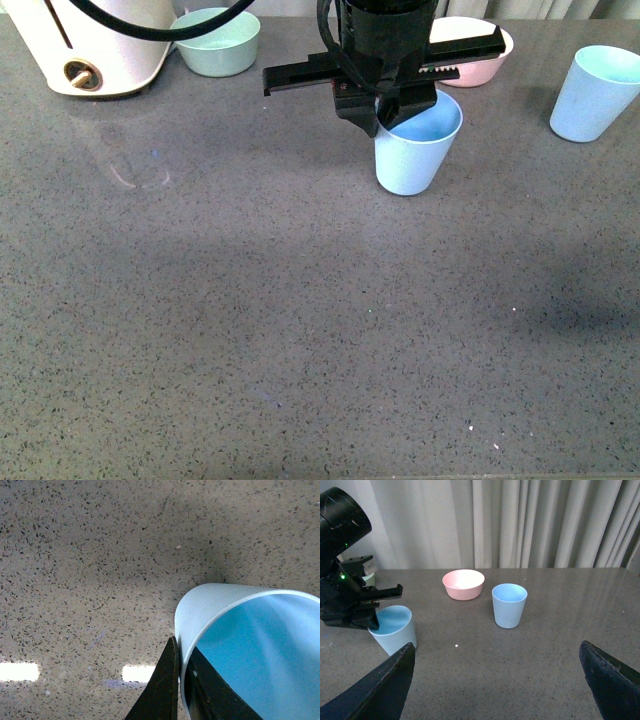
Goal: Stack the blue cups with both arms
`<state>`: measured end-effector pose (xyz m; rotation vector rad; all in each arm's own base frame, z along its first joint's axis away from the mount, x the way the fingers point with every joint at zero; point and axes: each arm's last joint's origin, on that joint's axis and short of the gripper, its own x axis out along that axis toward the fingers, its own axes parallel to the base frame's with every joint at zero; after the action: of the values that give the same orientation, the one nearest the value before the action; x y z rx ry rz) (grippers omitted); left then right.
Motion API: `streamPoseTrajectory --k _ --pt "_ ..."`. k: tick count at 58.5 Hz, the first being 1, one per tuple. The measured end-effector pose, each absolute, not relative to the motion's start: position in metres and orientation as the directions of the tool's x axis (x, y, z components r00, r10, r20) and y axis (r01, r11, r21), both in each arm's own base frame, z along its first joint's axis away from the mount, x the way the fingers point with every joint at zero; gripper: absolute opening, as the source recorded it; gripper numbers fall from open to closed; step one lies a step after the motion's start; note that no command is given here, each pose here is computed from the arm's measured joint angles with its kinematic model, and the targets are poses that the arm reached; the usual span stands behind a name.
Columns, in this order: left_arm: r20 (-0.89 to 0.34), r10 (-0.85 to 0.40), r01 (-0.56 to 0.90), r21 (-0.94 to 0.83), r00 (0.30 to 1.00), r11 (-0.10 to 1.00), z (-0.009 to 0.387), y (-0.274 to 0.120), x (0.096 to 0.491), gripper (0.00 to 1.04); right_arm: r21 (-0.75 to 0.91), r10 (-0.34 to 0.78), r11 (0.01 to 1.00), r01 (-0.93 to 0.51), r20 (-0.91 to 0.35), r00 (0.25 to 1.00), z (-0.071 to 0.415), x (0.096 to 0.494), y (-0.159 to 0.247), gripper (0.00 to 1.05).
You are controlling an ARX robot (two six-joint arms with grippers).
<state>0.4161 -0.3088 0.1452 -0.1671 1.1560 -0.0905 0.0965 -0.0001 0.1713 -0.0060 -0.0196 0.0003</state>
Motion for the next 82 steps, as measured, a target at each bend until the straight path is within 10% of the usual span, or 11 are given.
streamPoseTrajectory --k 12,41,65,82 --pt "-0.898 -0.173 -0.017 -0.196 0.405 0.980 0.143 -0.310 0.424 0.02 -0.006 0.000 1.000 0.000 0.020 1.000 0.171 0.096 0.000 0.96" --pt "-0.868 -0.216 -0.010 -0.246 0.447 0.969 0.158 -0.309 0.448 0.97 -0.006 0.000 1.000 0.000 0.020 1.000 0.171 0.096 0.000 0.96" --pt "-0.847 -0.237 -0.019 -0.279 0.477 0.960 0.177 -0.288 0.452 0.96 -0.006 0.000 1.000 0.000 0.020 1.000 0.171 0.096 0.000 0.96" --pt "-0.711 -0.225 -0.029 -0.327 0.666 0.945 0.220 -0.241 0.442 0.96 -0.006 0.000 1.000 0.000 0.020 1.000 0.171 0.096 0.000 0.96"
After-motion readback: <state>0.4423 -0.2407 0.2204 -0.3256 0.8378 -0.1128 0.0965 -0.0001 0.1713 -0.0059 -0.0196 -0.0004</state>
